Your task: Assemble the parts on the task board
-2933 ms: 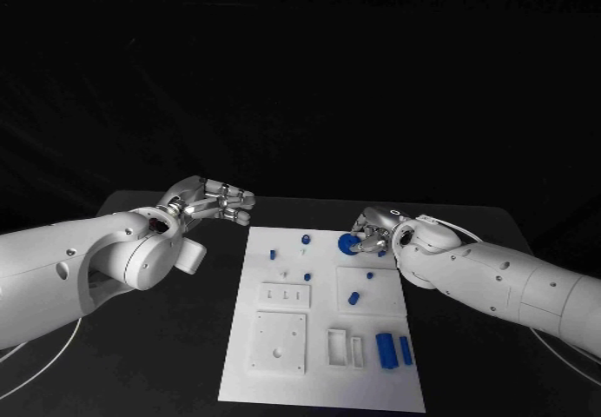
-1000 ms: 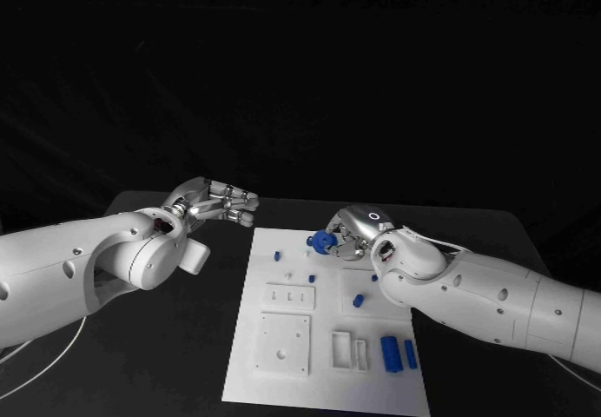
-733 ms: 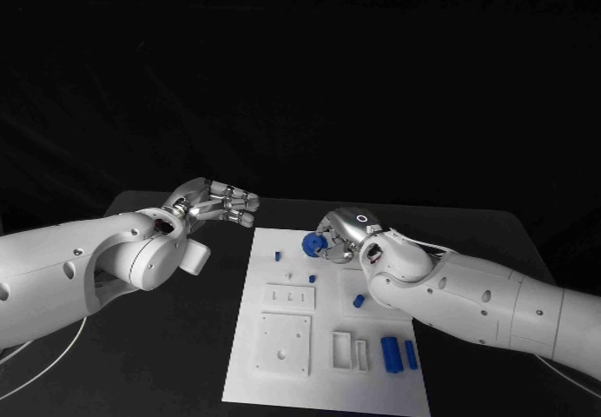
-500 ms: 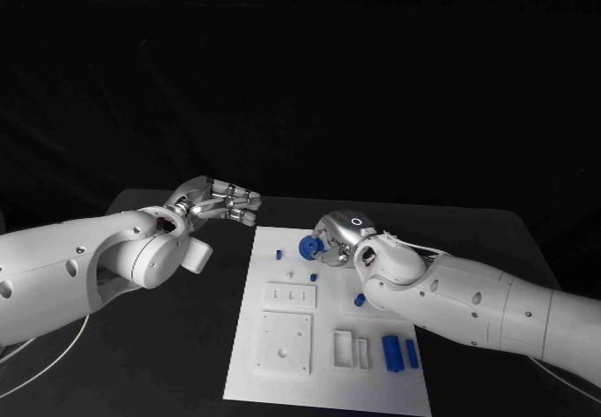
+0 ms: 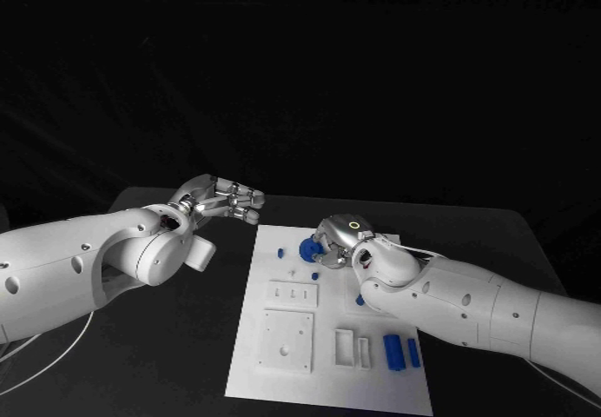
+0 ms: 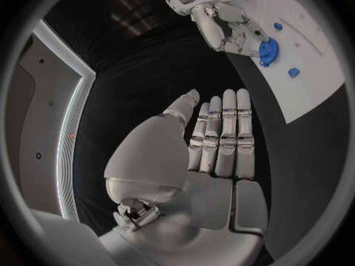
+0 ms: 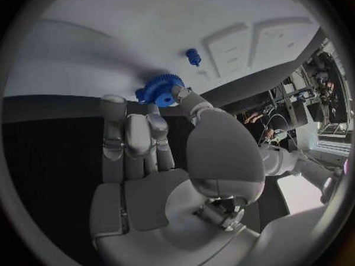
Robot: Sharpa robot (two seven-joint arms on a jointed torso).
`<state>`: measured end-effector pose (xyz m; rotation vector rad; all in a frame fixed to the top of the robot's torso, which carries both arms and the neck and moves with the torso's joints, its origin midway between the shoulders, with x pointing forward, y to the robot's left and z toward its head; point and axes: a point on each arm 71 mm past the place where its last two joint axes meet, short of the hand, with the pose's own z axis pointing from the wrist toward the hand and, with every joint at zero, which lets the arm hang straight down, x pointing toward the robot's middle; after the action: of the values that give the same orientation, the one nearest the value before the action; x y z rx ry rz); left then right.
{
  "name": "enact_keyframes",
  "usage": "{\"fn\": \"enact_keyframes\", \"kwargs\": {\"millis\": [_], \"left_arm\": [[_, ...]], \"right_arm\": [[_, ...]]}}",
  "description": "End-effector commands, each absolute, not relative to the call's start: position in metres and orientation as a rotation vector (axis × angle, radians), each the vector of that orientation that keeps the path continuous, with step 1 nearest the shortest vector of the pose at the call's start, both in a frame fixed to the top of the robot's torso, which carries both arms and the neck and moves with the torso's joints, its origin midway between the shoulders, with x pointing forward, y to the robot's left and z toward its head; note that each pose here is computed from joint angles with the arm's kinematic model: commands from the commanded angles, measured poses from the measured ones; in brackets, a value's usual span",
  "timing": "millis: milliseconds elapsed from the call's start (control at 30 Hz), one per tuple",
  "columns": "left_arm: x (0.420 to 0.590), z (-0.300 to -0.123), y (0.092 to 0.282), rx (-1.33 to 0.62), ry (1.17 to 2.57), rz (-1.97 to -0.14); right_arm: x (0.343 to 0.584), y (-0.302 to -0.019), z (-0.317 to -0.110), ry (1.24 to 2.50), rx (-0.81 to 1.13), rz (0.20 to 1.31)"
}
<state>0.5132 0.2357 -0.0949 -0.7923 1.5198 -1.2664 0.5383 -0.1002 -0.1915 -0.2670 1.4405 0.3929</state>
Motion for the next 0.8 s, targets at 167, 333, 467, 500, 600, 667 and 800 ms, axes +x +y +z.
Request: {"fn": "enact_keyframes", "kwargs": {"millis": [167, 333, 467, 500, 600, 667, 800], "left_arm": [[0.5130, -0.0941, 0.2316, -0.778, 1.530, -1.283], [0.5136, -0.0942, 0.2304, -0.777, 1.531, -1.284], [0.5141, -0.0943, 0.2293, -0.775, 1.533, -1.285], [0.5142, -0.0943, 0.2292, -0.775, 1.533, -1.286], [0.5144, -0.0943, 0.2290, -0.775, 1.534, -1.286], [0.5145, -0.0943, 0.2289, -0.775, 1.534, -1.286], [0.5147, -0.0944, 0.2287, -0.775, 1.534, -1.286]], "right_arm": [[0.5408, -0.0977, -0.1971, 1.466, -0.294, 0.364], [0.5412, -0.0955, -0.2000, 1.472, -0.299, 0.365], [0.5414, -0.0938, -0.2010, 1.473, -0.299, 0.367], [0.5415, -0.0935, -0.2011, 1.474, -0.300, 0.367], [0.5419, -0.0930, -0.2016, 1.477, -0.298, 0.367], [0.5420, -0.0927, -0.2017, 1.477, -0.297, 0.369], [0.5420, -0.0921, -0.2013, 1.474, -0.289, 0.378]]}}
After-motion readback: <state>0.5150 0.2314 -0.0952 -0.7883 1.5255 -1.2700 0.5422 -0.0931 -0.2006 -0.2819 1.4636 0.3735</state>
